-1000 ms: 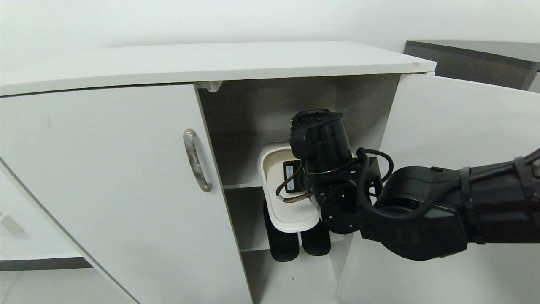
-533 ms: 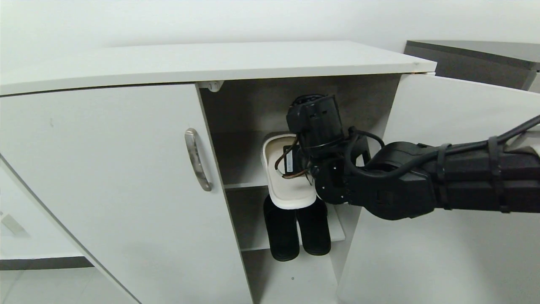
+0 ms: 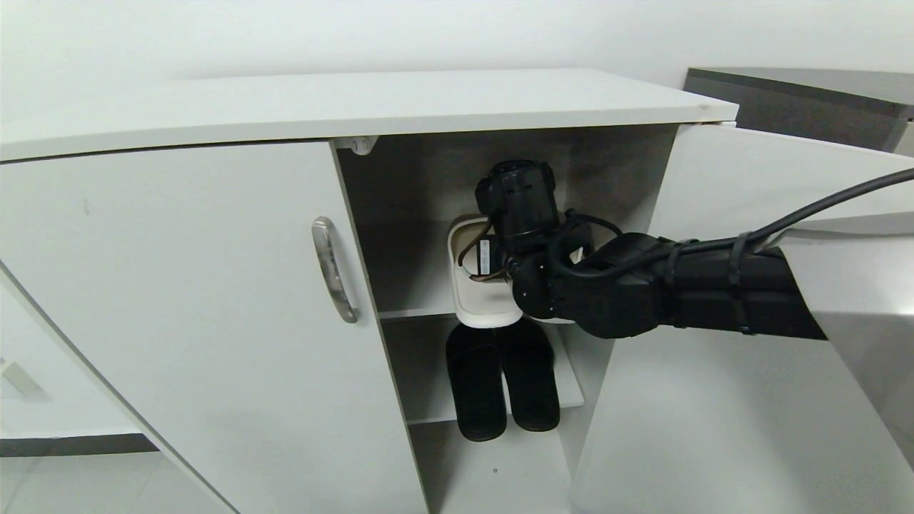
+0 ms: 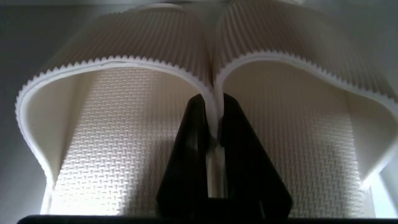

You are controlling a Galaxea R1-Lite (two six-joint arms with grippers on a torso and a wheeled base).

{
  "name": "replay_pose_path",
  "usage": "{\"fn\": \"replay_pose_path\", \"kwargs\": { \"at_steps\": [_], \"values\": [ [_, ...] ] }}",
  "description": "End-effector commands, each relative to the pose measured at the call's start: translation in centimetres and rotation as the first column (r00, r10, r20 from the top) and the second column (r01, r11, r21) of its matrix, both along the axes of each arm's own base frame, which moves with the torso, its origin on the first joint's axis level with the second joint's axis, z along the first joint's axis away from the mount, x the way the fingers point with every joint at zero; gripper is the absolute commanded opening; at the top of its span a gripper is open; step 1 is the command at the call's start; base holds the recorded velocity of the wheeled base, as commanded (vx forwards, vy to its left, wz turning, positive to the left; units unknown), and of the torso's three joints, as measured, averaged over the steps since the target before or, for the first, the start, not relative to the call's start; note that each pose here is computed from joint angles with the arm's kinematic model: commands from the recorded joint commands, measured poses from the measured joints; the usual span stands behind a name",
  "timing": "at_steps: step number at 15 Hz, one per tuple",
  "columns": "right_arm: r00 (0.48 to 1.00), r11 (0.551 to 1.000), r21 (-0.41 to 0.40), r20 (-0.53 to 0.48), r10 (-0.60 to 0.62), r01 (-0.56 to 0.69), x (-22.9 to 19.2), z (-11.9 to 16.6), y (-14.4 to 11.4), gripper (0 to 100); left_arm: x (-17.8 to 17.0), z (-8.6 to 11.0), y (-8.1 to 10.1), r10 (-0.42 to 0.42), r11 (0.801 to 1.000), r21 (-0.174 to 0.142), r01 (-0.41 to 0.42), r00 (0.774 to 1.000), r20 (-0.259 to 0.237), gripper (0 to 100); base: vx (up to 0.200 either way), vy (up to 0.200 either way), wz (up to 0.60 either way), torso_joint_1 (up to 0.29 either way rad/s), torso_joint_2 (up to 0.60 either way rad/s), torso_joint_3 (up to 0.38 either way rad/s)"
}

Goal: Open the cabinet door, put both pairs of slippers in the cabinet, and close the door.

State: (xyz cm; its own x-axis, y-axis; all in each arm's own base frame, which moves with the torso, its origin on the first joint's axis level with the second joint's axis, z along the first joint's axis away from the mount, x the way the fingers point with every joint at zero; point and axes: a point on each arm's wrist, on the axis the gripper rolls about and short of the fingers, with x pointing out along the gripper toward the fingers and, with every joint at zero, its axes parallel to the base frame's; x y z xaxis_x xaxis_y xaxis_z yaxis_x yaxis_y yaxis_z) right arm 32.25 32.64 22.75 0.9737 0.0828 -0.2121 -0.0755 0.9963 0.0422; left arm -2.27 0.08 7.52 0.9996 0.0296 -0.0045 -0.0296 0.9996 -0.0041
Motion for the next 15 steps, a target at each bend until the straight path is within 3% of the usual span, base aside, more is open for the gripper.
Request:
{"fn": "replay_pose_path", "kwargs": {
  "at_steps": [1,14,15],
  "values": [
    [1.000,1.000,-0.013,-0.006,-0.003,0.003,0.45,-0.65,0.18,0,0.00,0.00,0.00,0.001,1.000,-0.002,-0.001,1.000,0.000,0,0.000,0.000,0.00,0.000,0.00,0.000],
    [1.000,1.000,-0.025,-0.003,-0.006,0.006,1.12,-1.25,0.68,0,0.00,0.00,0.00,0.000,1.000,0.000,0.000,1.000,0.000,0,0.000,0.000,0.00,0.000,0.00,0.000],
    [1.000,1.000,-0.024,-0.002,-0.006,0.006,1.13,-1.24,0.69,100,0.00,0.00,0.00,0.000,1.000,0.000,0.000,1.000,0.000,0,0.000,0.000,0.00,0.000,0.00,0.000]
  ]
}}
